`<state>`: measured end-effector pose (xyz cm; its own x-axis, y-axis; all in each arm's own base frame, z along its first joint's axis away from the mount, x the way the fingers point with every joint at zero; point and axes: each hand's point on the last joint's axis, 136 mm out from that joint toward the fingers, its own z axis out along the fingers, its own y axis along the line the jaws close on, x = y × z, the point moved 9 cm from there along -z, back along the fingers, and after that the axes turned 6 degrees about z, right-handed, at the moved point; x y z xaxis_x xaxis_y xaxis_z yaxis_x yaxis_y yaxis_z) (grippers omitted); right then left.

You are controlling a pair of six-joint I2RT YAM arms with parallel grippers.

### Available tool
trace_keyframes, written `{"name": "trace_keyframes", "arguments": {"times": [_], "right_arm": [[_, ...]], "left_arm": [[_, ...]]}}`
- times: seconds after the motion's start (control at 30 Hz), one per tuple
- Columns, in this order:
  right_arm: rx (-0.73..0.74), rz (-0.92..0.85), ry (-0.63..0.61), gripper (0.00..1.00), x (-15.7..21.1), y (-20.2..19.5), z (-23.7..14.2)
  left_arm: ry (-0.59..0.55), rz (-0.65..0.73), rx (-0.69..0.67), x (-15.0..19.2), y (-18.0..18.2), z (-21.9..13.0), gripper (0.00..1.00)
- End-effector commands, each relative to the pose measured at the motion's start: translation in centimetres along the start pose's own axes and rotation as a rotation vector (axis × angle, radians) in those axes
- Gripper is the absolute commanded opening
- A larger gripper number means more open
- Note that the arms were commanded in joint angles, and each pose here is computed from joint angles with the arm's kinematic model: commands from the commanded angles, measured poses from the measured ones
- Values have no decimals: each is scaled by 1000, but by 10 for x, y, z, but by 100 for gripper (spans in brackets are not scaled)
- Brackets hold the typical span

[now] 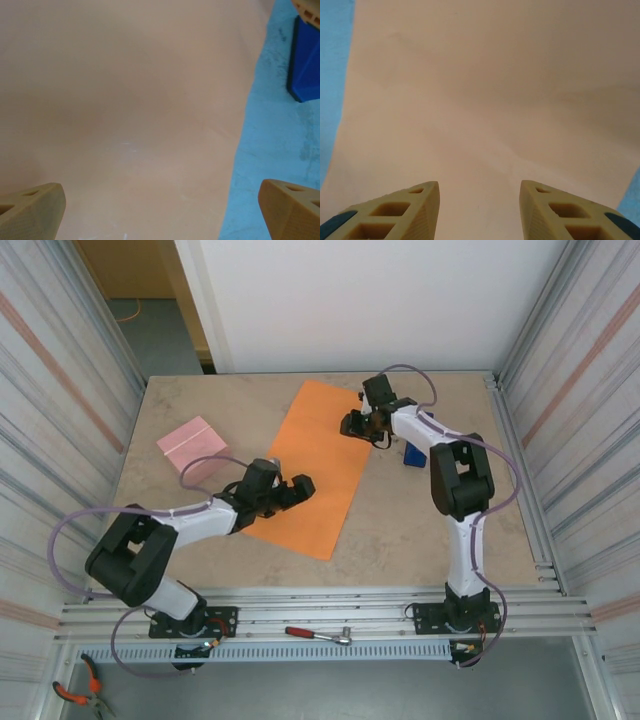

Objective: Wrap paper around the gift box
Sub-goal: Rotate the wrapping paper at the center of the table.

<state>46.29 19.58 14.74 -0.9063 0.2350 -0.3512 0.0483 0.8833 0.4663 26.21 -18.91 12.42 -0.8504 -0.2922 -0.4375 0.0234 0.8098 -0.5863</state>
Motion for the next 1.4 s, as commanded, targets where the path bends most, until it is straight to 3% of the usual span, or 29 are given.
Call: {"name": "trace_keyframes", "arguments": {"times": [0.0, 0.3, 0.73, 1.0, 1.37], "right_arm": [[71, -12, 89, 43, 8, -10, 18], [151, -9, 150, 39, 27, -41, 29], [120, 112, 177, 38, 77, -62, 20], [101, 242, 165, 39, 123, -61, 10], [102, 276, 145, 38, 160, -37, 0]], "left_arm": [[-14, -20, -43, 6, 9, 5, 99], [2, -63, -133, 8, 42, 1, 99], [-18, -134, -231, -30, 88, -24, 99], [-50, -135, -217, -66, 105, -47, 99], [-170, -170, -214, -104, 120, -91, 99]]}}
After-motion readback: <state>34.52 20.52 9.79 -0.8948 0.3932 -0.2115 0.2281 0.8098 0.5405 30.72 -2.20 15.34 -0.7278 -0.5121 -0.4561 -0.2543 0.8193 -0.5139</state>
